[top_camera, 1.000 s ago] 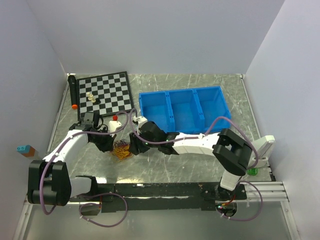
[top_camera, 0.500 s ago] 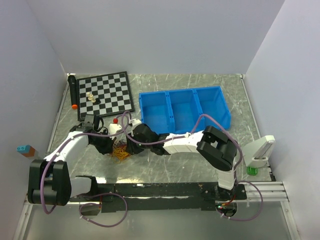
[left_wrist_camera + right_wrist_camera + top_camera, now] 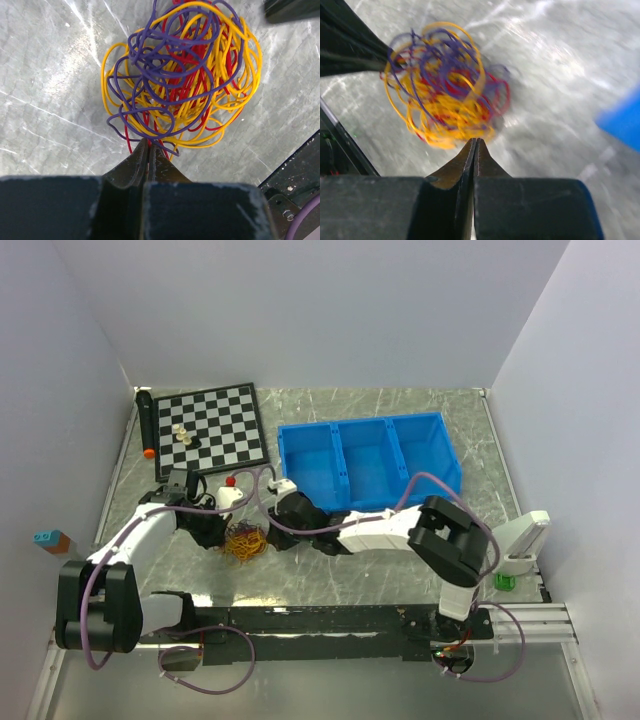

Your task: Untangle the cables

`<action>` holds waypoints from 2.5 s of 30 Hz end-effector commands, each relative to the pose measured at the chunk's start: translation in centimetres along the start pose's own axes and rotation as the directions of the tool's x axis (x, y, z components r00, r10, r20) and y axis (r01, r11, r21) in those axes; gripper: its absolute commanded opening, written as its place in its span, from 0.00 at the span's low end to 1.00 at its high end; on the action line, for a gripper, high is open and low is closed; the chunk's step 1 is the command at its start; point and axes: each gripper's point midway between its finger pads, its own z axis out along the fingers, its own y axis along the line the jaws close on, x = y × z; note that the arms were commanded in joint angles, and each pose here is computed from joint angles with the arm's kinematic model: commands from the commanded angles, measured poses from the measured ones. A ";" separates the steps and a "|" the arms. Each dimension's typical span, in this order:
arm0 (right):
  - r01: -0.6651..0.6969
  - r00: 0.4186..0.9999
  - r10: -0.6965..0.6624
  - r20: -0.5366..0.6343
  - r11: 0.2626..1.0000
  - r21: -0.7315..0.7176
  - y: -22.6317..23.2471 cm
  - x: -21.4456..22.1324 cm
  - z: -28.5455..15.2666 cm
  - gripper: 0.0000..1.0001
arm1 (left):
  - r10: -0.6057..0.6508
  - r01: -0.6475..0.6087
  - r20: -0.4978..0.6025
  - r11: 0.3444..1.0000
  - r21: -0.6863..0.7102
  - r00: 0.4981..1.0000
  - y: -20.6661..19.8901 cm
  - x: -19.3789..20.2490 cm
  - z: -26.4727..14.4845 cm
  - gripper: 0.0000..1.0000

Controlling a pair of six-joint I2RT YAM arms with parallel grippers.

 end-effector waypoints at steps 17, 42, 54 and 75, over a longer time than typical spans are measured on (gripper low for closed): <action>-0.019 0.993 0.025 0.113 0.999 -0.049 0.9 -2.0 -4.5 0.46 | -0.001 0.003 0.062 1.000 -0.021 0.998 0.6 -1.3 -1.3 0.01; -0.003 0.994 0.014 0.105 0.994 -0.105 3.0 -3.0 1.9 0.23 | 0.000 0.001 0.050 1.000 -0.007 0.999 0.6 -0.8 -0.6 0.01; -0.008 0.992 0.018 0.121 0.996 -0.089 2.4 -2.8 -0.3 0.00 | 0.000 0.001 0.051 1.000 -0.024 0.999 0.7 -0.9 -0.9 0.01; -0.126 0.981 0.096 0.168 0.975 0.181 -6.0 0.9 -14.8 0.00 | 0.044 -0.032 0.059 0.982 -0.186 0.997 3.2 -1.5 -3.5 0.01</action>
